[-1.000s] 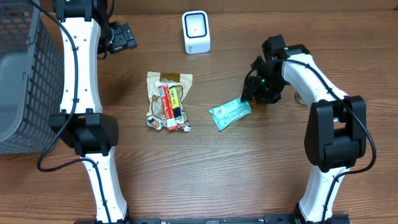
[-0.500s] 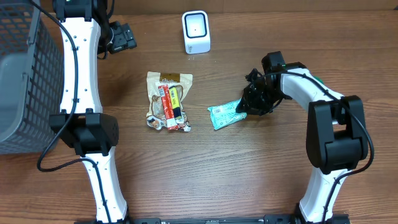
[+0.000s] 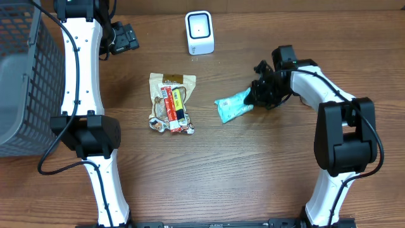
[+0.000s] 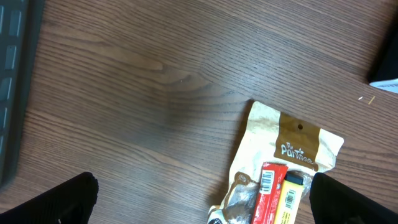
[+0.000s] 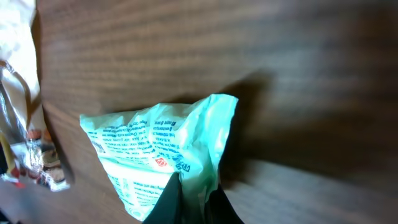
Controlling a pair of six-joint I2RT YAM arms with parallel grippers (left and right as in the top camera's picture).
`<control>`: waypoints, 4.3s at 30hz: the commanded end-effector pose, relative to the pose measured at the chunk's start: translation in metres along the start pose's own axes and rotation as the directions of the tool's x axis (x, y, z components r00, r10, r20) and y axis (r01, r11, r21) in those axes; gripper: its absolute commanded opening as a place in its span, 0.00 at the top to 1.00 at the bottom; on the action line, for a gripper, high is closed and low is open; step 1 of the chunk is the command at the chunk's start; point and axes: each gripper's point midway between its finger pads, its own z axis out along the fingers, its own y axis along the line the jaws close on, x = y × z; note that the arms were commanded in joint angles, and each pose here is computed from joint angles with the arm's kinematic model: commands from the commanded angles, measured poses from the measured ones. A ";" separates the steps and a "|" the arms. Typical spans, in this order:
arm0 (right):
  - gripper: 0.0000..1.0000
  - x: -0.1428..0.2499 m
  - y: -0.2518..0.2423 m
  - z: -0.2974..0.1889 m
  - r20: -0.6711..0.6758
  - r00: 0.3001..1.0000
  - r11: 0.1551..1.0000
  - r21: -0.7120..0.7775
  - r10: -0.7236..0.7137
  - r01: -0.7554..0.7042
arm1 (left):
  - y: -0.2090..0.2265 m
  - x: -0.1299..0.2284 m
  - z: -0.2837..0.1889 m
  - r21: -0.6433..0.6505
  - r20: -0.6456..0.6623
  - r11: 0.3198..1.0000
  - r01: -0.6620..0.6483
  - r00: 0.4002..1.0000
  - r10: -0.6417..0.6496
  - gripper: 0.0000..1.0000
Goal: Scan the item barcode
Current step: 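Grasp the mint-green wipes pack with the right gripper, then lift the wipes pack and hold it at the scanner window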
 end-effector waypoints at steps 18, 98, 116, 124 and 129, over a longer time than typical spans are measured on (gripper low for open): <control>0.44 -0.005 0.003 -0.005 0.008 1.000 1.000 -0.006 -0.011 0.011 | -0.004 0.001 0.003 0.004 -0.006 1.000 0.007 1.000 -0.007 0.00; 0.96 -0.217 0.145 -0.179 0.393 0.451 0.578 0.703 -0.801 0.413 | -0.004 0.001 0.003 0.004 -0.004 1.000 0.007 1.000 -0.007 0.00; 0.96 -0.269 0.142 -0.109 0.328 0.357 0.420 0.880 -0.875 0.221 | -0.004 0.001 0.003 0.004 -0.004 1.000 0.007 1.000 -0.007 0.00; 0.96 -0.267 0.147 -0.100 0.324 0.351 0.421 0.872 -0.878 0.249 | -0.004 0.001 0.003 0.004 -0.004 1.000 0.007 1.000 -0.007 0.00; 0.96 -0.266 0.149 -0.089 0.321 0.346 0.424 0.859 -0.882 0.286 | -0.004 0.001 0.003 0.004 -0.004 1.000 0.007 1.000 -0.007 0.00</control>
